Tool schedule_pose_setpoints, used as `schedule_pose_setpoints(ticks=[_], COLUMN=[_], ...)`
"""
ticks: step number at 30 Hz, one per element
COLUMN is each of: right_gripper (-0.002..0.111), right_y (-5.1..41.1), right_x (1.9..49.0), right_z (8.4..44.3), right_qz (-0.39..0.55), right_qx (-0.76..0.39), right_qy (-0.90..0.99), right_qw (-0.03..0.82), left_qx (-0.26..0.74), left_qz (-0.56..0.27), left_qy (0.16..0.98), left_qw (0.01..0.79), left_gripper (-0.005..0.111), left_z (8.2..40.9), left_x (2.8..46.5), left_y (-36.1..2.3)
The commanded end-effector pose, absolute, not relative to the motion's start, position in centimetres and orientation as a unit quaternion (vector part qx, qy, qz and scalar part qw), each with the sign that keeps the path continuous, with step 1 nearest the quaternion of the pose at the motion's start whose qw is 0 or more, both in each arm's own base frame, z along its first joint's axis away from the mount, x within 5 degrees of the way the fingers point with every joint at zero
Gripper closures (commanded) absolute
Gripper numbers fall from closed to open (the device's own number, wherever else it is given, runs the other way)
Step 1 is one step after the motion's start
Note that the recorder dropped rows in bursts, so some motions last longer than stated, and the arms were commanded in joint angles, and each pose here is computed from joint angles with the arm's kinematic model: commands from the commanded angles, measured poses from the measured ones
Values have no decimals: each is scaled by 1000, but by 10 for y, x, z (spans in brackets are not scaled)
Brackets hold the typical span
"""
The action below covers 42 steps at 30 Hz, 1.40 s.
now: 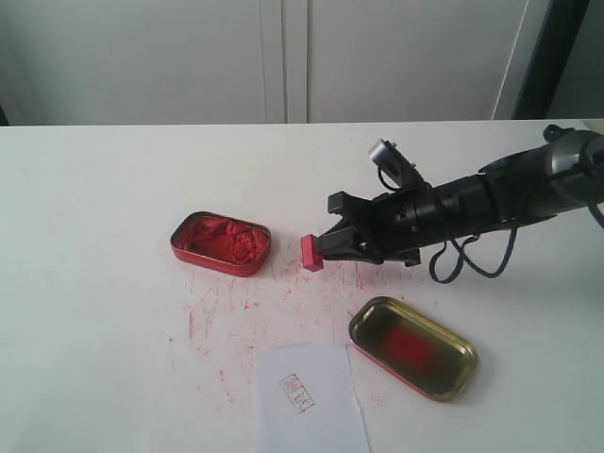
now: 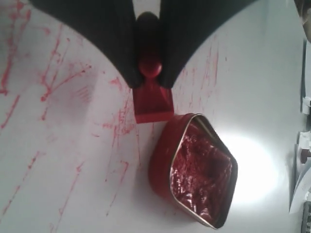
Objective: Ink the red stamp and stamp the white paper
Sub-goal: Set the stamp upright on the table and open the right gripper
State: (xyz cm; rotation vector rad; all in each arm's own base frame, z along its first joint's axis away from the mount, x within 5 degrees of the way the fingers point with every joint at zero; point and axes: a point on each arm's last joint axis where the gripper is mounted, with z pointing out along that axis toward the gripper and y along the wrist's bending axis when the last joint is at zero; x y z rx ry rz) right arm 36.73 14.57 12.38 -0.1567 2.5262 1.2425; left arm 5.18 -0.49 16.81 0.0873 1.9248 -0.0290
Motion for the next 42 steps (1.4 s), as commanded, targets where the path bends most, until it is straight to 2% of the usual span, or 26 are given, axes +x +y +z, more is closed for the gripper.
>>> schedule_pose_setpoints(ticks=[1,13,22,26,33,35,42], right_gripper=[108,108,107,93,60,56,56], right_y=[141,137,137,134,133,131,110], right_x=[374,374,374,373,374,375,378], right_z=[123,118,117,114,113,117,127], right_qz=[413,385,388,366,365,362,336], right_qx=[-44,-43,-2,3,32,42,66], right_qy=[891,904,908,918,919,919,926], right_qw=[183,182,161,150,143,150,158], left_qx=[36,36,36,36,36,36,36], left_qz=[-12,-12,-12,-12,-12,-12,-12], left_qy=[819,819,819,819,819,819,819], left_qw=[572,572,572,572,572,572,572], left_gripper=[107,107,107,107,107,107,107], left_z=[167,167,167,167,167,167,167], left_x=[52,52,52,52,52,52,52], left_y=[-5,-5,-5,-5,-5,-5,-5])
